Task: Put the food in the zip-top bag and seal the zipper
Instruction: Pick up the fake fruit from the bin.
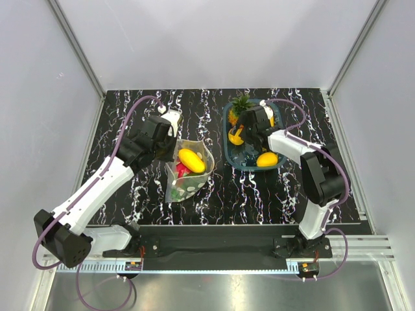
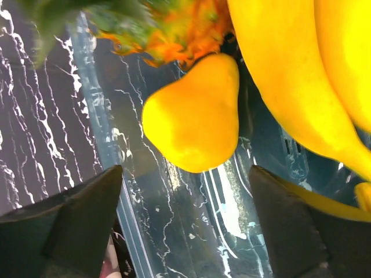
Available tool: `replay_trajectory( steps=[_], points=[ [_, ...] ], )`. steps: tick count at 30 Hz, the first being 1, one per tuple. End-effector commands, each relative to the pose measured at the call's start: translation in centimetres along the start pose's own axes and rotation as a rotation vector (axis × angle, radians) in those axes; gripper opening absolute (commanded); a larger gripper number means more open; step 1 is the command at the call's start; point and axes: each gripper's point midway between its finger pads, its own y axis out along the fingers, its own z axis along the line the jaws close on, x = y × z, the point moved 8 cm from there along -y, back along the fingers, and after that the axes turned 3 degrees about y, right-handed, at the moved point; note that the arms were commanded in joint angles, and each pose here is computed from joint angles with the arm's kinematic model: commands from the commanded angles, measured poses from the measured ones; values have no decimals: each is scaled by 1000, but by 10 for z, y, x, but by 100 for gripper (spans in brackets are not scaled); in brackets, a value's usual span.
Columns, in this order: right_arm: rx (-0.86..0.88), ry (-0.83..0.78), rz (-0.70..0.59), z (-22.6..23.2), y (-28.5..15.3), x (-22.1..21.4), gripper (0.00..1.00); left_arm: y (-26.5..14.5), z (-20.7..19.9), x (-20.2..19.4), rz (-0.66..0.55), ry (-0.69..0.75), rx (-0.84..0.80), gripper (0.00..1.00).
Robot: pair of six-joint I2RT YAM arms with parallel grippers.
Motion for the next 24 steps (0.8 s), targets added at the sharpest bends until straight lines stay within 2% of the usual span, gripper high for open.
replay_trajectory(
  steps=[1, 4, 8, 21, 24],
  points=[
    [44, -59, -67, 13, -15, 20, 100, 0, 0, 6, -19, 7, -14, 2],
    [34, -122, -46, 17, -9, 23, 100, 1, 0, 5, -16, 8, -9, 2],
    [19, -287, -26, 15, -2, 27, 100, 3, 0, 5, -10, 9, -9, 2],
    [-153, -231, 46, 2, 44, 25, 99, 4, -1, 4, -1, 11, -9, 2],
    [-105, -193, 73, -4, 48, 20, 85, 3, 0, 4, -4, 10, -8, 2]
  ],
)
